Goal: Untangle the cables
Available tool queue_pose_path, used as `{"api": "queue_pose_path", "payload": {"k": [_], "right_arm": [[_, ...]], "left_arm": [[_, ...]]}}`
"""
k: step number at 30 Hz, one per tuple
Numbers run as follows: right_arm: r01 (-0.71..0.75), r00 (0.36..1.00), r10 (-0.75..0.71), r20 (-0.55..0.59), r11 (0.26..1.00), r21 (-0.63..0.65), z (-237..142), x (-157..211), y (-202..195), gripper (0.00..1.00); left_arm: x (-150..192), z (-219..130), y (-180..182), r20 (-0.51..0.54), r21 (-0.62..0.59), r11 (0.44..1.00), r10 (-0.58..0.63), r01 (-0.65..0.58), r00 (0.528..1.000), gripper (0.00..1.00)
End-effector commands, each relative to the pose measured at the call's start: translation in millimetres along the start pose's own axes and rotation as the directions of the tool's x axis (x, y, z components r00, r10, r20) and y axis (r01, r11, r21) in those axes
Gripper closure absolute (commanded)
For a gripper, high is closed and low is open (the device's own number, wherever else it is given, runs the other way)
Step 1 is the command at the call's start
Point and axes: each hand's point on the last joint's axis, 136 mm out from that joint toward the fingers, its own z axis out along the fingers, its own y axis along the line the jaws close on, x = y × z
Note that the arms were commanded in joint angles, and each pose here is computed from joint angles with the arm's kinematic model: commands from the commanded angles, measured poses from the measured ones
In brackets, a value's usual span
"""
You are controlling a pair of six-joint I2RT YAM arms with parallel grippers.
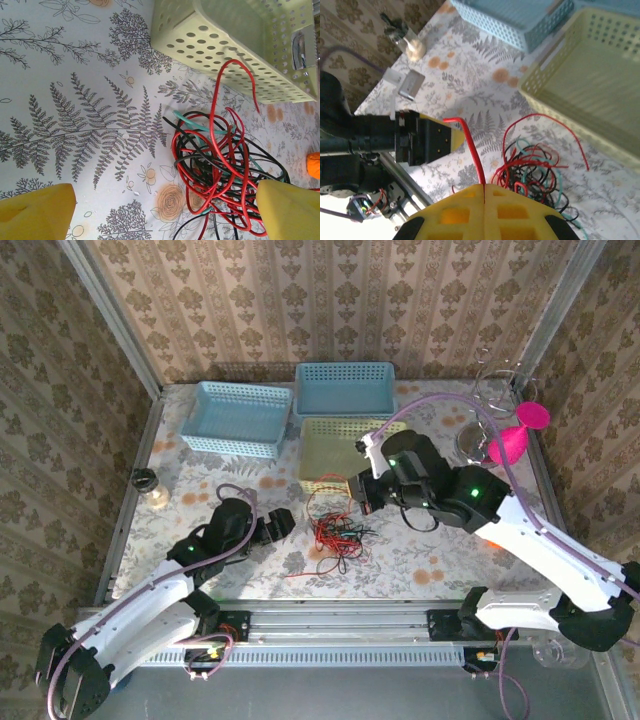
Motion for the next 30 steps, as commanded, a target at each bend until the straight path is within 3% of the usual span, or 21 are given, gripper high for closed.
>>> {"api": "queue_pose_path", "payload": {"k": [1, 8, 17, 26, 30], "right_arm": [[0.054, 0.995, -0.057, 0.084, 0.998, 0.043, -27.9, -25.8, -1.1, 1.00], [0.078, 0.962, -0.089, 0.256, 0.996, 0.053, -70.0, -84.7, 11.3, 1.00], [0.072, 0.888, -0.090, 0.451, 0.996, 0.057, -118.4, -142.6, 22.9, 1.00], [0.079, 0.840, -0.093, 0.535, 0.996, 0.049, -147.9, -172.4, 31.8, 1.00], [0.076, 0.818, -0.109, 0.565, 0.994, 0.082, -154.5, -184.5, 29.9, 1.00]], "left_arm": [[-3.2, -3.4, -5.7, 0.005, 0.009, 1.000, -0.002, 0.002, 1.000, 0.06], [-20.9, -16.1, -35.4, 0.014, 0.046, 0.994, 0.103, -0.104, 0.995, 0.06], [-35.9, -30.0, -97.2, -0.016, 0.195, 0.949, 0.254, -0.246, 0.967, 0.07], [-34.2, -24.0, -125.5, -0.037, 0.262, 0.922, 0.306, -0.286, 0.951, 0.09], [-31.2, -25.3, -150.5, -0.018, 0.341, 0.880, 0.357, -0.330, 0.934, 0.09]]}}
